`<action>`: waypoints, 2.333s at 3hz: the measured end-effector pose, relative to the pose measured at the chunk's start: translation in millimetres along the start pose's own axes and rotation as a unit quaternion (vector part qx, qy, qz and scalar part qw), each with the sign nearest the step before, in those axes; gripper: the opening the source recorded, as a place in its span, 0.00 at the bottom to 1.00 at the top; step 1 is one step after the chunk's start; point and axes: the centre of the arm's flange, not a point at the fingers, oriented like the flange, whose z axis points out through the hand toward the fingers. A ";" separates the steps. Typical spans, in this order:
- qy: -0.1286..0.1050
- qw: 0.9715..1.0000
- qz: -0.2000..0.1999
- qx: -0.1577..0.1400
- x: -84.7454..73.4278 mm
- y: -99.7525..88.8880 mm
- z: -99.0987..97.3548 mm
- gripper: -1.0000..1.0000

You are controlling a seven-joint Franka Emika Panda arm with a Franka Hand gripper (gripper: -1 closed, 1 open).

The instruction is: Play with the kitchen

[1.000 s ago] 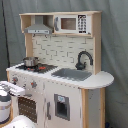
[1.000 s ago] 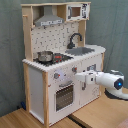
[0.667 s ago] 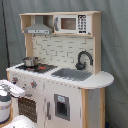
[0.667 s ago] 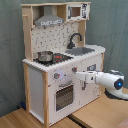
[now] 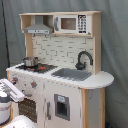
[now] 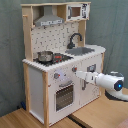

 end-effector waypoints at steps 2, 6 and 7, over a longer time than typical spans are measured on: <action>0.011 0.995 0.100 -0.002 7.2 -7.6 -3.5 1.00; 0.036 0.960 0.277 0.005 21.2 -28.5 -8.1 1.00; 0.041 0.945 0.325 0.008 23.9 -36.2 -8.9 1.00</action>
